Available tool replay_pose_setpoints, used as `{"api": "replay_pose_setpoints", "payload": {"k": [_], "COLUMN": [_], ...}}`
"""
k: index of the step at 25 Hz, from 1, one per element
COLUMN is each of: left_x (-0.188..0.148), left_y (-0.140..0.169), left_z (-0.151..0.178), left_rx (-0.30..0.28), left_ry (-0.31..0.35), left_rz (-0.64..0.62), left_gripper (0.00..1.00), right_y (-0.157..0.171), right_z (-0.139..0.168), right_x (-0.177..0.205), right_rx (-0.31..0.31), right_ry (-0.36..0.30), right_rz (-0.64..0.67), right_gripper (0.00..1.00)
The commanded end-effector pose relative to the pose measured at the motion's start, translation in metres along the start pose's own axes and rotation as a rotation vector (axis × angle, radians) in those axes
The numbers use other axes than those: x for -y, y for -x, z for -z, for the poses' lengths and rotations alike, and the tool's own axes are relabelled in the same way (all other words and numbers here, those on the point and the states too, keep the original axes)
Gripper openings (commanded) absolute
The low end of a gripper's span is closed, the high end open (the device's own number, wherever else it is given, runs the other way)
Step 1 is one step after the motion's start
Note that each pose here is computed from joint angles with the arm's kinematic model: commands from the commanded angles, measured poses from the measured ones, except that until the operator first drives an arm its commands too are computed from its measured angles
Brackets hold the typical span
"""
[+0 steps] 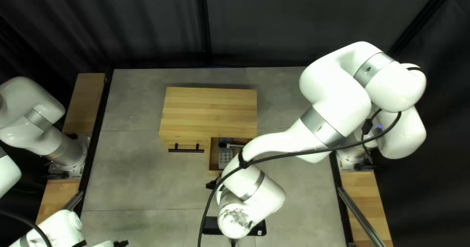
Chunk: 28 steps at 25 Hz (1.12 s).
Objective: Open drawers and place objects into drawer and close
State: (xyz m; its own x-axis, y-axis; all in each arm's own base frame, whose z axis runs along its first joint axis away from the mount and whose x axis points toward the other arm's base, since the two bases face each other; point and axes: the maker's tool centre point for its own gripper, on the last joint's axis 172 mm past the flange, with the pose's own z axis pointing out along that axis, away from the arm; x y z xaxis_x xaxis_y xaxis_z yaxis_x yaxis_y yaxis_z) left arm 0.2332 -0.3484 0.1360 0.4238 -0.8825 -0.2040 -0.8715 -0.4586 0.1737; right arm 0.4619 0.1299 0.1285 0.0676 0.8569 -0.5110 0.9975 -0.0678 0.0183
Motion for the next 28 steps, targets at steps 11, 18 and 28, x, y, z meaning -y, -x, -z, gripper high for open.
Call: {"api": "replay_pose_setpoints", "payload": {"k": [11, 18, 28], "left_x": [0.0, 0.0, 0.0], "left_y": [0.0, 0.0, 0.0], "left_z": [0.0, 0.0, 0.0], "left_rx": [0.0, 0.0, 0.0], "left_ry": [0.0, 0.0, 0.0], "left_rz": [0.0, 0.0, 0.0], "left_gripper": [1.0, 1.0, 1.0], "right_y": [0.006, 0.013, 0.024], "right_z": [-0.009, -0.011, -0.014], "right_x": [-0.003, -0.006, -0.006], "right_rx": [0.007, 0.008, 0.015], "right_ry": [0.003, 0.021, 0.022], "right_rz": [-0.005, 0.002, 0.009], "right_gripper": [1.0, 1.0, 1.0]}}
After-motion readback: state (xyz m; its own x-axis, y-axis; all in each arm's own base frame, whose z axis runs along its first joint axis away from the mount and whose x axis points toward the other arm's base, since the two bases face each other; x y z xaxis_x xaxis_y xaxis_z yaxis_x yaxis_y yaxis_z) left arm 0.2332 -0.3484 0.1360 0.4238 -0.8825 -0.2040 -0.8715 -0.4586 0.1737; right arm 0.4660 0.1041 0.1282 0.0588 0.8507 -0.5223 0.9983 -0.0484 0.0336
